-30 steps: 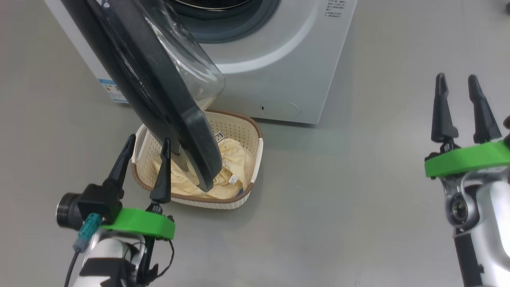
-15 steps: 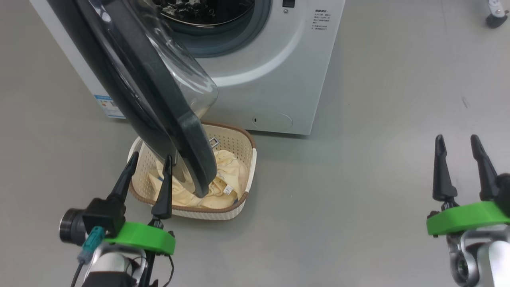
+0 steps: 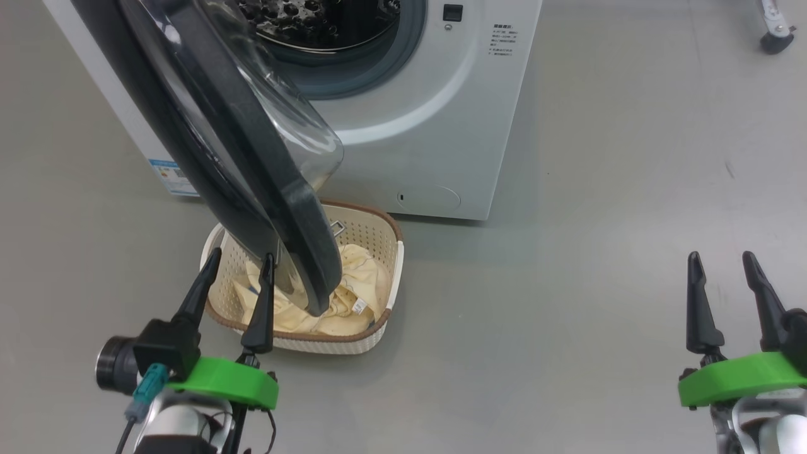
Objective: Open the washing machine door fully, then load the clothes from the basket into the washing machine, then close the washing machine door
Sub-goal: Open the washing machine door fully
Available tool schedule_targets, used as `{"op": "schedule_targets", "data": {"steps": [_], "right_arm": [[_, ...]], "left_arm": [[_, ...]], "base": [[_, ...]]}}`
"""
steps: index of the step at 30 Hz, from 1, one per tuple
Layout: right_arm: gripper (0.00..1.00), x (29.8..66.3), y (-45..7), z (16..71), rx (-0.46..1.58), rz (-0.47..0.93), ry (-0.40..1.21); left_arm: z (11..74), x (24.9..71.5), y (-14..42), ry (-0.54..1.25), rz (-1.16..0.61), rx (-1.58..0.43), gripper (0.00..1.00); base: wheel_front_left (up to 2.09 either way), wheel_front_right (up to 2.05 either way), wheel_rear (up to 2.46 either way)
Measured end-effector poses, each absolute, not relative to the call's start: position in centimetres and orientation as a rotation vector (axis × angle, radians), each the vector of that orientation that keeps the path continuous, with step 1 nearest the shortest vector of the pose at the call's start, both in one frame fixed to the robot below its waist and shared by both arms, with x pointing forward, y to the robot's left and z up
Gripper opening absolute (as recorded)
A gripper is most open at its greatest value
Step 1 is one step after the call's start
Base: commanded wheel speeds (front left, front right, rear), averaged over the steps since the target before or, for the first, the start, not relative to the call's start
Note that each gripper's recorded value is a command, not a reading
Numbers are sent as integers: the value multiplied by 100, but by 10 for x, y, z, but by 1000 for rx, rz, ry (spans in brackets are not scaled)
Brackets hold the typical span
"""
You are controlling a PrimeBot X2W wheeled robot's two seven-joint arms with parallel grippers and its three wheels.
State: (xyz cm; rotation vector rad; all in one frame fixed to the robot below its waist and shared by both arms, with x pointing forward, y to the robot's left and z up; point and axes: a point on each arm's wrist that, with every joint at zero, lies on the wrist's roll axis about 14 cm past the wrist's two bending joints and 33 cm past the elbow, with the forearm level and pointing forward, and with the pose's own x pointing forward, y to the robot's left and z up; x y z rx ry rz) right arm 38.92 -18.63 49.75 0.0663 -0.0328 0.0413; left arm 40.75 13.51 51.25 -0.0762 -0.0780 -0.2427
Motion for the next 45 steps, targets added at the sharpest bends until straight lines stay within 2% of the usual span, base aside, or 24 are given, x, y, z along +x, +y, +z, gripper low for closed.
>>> {"op": "schedule_targets", "data": {"steps": [14, 15, 16, 17, 18, 19, 37, 45], "right_arm": [[100, 391, -186, 495, 65, 43, -20], [100, 392, -186, 494, 65, 43, -19], [100, 392, -185, 494, 65, 44, -17], [100, 392, -185, 493, 64, 45, -15], [100, 392, -185, 492, 62, 45, -12], [100, 392, -185, 492, 61, 45, -12], [100, 392, -184, 493, 61, 49, -13], [100, 396, -178, 493, 65, 64, -14]], "left_arm": [[505, 410, 138, -58, -233, -79, 99], [505, 410, 138, -57, -231, -79, 74], [504, 410, 139, -55, -229, -79, 42], [503, 410, 140, -53, -227, -79, 16], [503, 410, 141, -53, -224, -80, 16], [503, 411, 141, -52, -222, -80, 0], [506, 416, 156, -62, -181, -75, 0], [562, 435, 189, -222, -71, 23, 0]], "base": [[0, 0, 0], [0, 0, 0], [0, 0, 0], [0, 0, 0], [0, 0, 0], [0, 0, 0], [0, 0, 0], [0, 0, 0]]}}
